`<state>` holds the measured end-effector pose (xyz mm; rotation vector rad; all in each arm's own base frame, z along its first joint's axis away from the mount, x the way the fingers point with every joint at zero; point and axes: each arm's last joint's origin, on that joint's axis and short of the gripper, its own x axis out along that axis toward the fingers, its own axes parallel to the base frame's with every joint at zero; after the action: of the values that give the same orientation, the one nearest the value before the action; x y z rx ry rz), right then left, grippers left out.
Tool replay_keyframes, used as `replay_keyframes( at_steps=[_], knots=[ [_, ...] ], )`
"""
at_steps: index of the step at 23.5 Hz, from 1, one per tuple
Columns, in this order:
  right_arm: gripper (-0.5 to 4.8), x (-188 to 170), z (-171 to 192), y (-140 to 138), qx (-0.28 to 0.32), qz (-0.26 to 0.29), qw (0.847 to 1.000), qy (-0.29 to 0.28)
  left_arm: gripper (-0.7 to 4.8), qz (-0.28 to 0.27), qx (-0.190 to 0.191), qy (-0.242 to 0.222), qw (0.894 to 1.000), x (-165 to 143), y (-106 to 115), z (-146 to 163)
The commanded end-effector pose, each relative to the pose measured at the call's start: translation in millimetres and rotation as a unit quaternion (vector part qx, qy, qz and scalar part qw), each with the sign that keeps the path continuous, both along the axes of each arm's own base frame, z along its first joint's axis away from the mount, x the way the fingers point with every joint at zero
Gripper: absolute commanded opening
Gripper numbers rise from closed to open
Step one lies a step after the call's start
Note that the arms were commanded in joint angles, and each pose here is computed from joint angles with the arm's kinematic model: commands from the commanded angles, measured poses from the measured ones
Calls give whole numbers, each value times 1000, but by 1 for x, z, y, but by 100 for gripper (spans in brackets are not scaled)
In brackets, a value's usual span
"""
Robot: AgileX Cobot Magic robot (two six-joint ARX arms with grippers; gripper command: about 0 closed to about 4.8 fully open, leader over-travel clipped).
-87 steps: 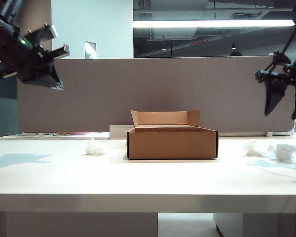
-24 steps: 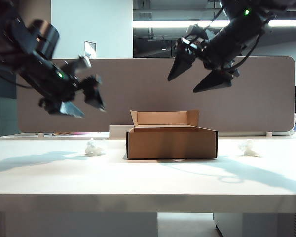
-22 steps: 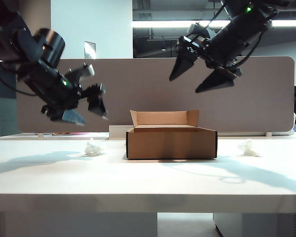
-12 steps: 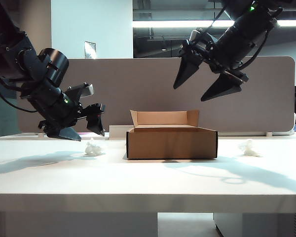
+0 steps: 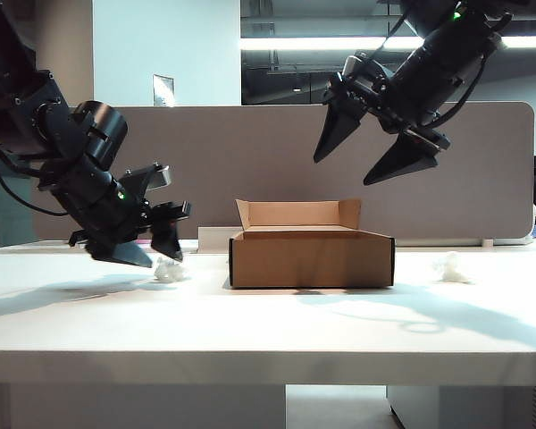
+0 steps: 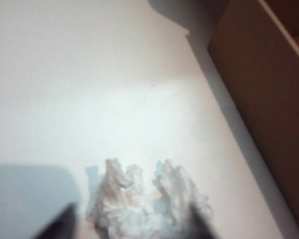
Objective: Pick up all the paper balls on the table and put them in the paper box.
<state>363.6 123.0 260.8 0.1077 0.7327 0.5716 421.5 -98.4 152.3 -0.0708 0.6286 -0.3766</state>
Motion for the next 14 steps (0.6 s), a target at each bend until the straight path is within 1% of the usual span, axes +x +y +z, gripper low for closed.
replay_keyframes(
  at_steps=[1,2,3,5,7,10,14],
  knots=[
    [472,0,5,0,3,2,1000,-9,114,-2,-1,-8,1000,1,-1,3],
    [472,0,5,0,3,2,1000,-9,76,-2,-1,-8,1000,1,-1,3],
    [471,0,5,0,3,2,1000,-9,71,-2,-1,-8,1000,1,-1,3],
    [472,0,5,0,3,2,1000,-9,16,-3,-3,-10,1000,2,-1,5],
    [472,0,5,0,3,2,1000,-9,-6,-6,-6,-15,1000,1,-1,9],
    [472,0,5,0,3,1,1000,-8,-6,-16,-17,-33,999,-1,-2,23],
    [471,0,5,0,3,1,1000,-8,-6,-25,-29,-69,997,-4,-2,45]
  ],
)
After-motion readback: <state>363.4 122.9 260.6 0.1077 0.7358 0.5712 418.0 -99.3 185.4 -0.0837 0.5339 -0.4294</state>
